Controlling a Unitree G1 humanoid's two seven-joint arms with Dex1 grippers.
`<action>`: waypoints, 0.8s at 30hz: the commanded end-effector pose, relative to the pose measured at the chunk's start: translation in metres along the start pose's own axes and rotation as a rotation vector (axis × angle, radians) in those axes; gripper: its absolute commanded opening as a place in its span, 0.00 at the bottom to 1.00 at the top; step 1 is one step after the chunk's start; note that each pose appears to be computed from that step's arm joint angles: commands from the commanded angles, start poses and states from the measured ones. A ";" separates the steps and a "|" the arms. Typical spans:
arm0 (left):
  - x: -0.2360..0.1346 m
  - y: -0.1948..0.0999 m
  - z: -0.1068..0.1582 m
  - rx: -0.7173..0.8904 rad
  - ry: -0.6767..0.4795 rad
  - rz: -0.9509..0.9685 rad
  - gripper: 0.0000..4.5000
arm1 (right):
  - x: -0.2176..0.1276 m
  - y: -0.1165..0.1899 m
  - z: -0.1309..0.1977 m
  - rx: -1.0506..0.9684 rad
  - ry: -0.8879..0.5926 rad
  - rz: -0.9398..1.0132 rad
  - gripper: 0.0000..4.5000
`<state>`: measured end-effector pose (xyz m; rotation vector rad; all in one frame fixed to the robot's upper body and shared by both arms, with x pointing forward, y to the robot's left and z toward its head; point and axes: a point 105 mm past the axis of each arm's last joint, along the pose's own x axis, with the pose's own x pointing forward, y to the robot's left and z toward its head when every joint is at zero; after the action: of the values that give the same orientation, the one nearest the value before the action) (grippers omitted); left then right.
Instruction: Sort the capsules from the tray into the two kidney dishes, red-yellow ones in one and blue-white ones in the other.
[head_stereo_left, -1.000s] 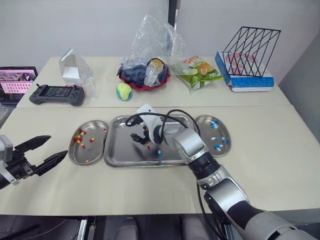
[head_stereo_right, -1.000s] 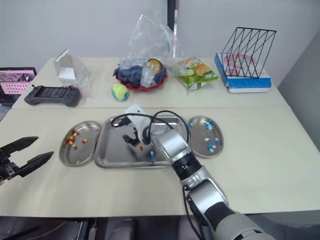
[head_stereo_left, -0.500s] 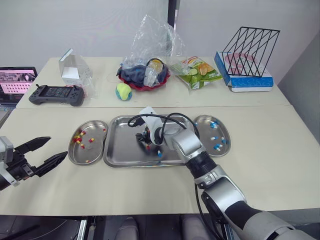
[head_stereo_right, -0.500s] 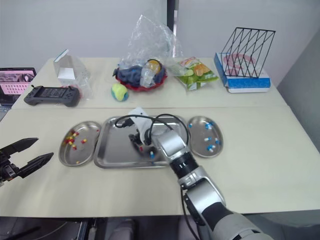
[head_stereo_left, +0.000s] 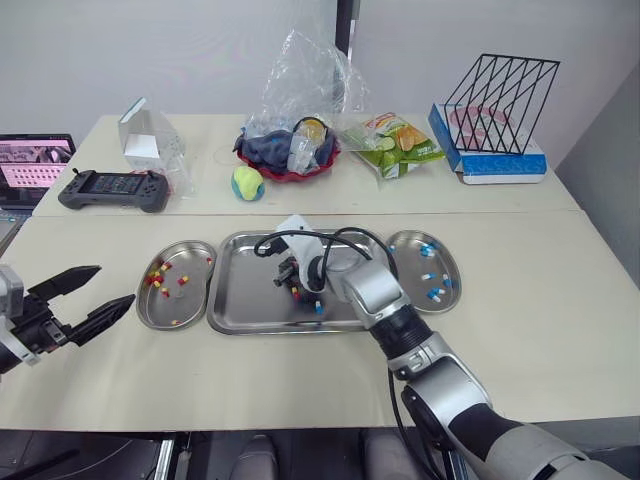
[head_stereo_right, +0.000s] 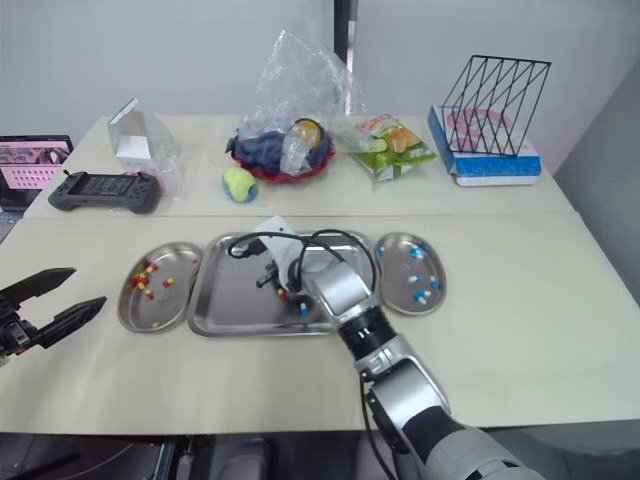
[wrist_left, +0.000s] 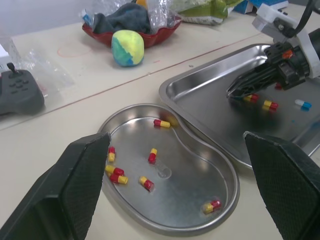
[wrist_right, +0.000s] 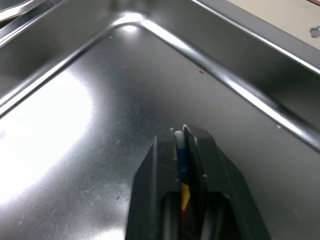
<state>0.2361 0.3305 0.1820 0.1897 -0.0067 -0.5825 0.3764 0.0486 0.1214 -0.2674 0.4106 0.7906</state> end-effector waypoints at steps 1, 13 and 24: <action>-0.002 0.002 0.014 0.038 -0.027 0.010 1.00 | -0.004 0.001 0.019 0.000 -0.068 0.013 0.01; 0.006 -0.001 0.011 0.023 -0.032 -0.016 1.00 | -0.042 -0.027 0.059 0.086 -0.221 0.059 0.01; 0.015 0.001 0.010 0.006 -0.044 -0.045 1.00 | -0.116 -0.104 0.033 0.126 -0.277 -0.064 0.01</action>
<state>0.2491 0.3192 0.1858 0.1726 -0.0309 -0.6336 0.3917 -0.0681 0.1991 -0.0656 0.2298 0.7315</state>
